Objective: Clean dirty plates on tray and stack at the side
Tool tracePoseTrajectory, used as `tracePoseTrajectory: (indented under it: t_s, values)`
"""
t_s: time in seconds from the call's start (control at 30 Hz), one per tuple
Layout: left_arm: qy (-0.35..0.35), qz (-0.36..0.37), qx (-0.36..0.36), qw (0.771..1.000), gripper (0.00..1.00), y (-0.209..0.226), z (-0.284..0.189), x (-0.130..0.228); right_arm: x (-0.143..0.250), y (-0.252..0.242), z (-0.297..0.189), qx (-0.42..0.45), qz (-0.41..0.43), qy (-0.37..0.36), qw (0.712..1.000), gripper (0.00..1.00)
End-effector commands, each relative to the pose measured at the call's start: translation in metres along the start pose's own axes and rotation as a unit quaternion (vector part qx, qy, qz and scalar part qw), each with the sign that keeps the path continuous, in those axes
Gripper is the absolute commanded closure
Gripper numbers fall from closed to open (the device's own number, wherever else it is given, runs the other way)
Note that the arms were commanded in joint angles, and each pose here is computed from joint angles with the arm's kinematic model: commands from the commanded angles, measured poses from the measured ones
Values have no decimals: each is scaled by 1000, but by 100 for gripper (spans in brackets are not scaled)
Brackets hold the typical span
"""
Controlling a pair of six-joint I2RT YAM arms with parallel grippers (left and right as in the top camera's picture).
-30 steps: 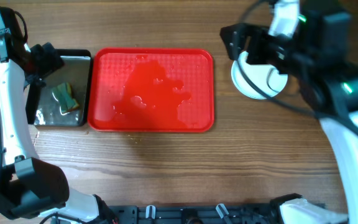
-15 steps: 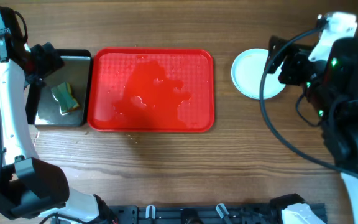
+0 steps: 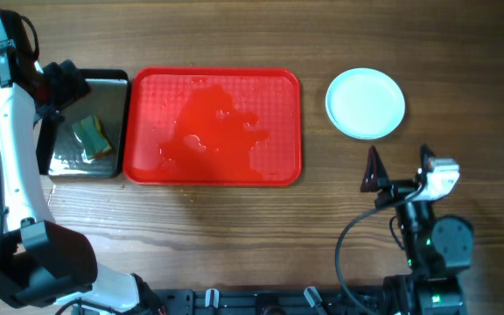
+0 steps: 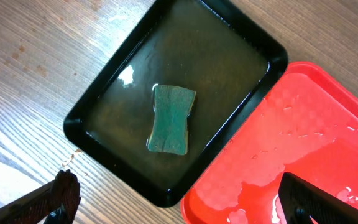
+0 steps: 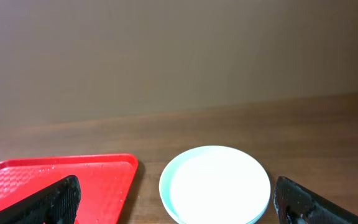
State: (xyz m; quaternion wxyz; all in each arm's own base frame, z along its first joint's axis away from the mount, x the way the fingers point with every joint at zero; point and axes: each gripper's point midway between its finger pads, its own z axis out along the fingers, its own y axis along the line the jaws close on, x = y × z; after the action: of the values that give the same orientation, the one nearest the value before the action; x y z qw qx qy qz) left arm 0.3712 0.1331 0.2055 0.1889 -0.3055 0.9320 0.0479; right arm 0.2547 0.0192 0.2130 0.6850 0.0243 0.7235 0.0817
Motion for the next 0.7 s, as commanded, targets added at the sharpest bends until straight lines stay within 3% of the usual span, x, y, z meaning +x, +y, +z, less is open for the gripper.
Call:
tracePoseTrajectory:
  t_s: [0.0, 0.17, 0.67]
  values:
    - [-3, -3, -1, 1000, 0, 2, -1, -2, 25, -2, -3, -8, -8, 0, 1000, 0]
    - [-3, -3, -1, 1000, 0, 2, -1, -2, 48, -4, -4, -12, -9, -2, 1000, 1]
    - [-3, -3, -1, 1000, 0, 2, -1, -2, 38, -2, -7, -15, -19, -24, 999, 0]
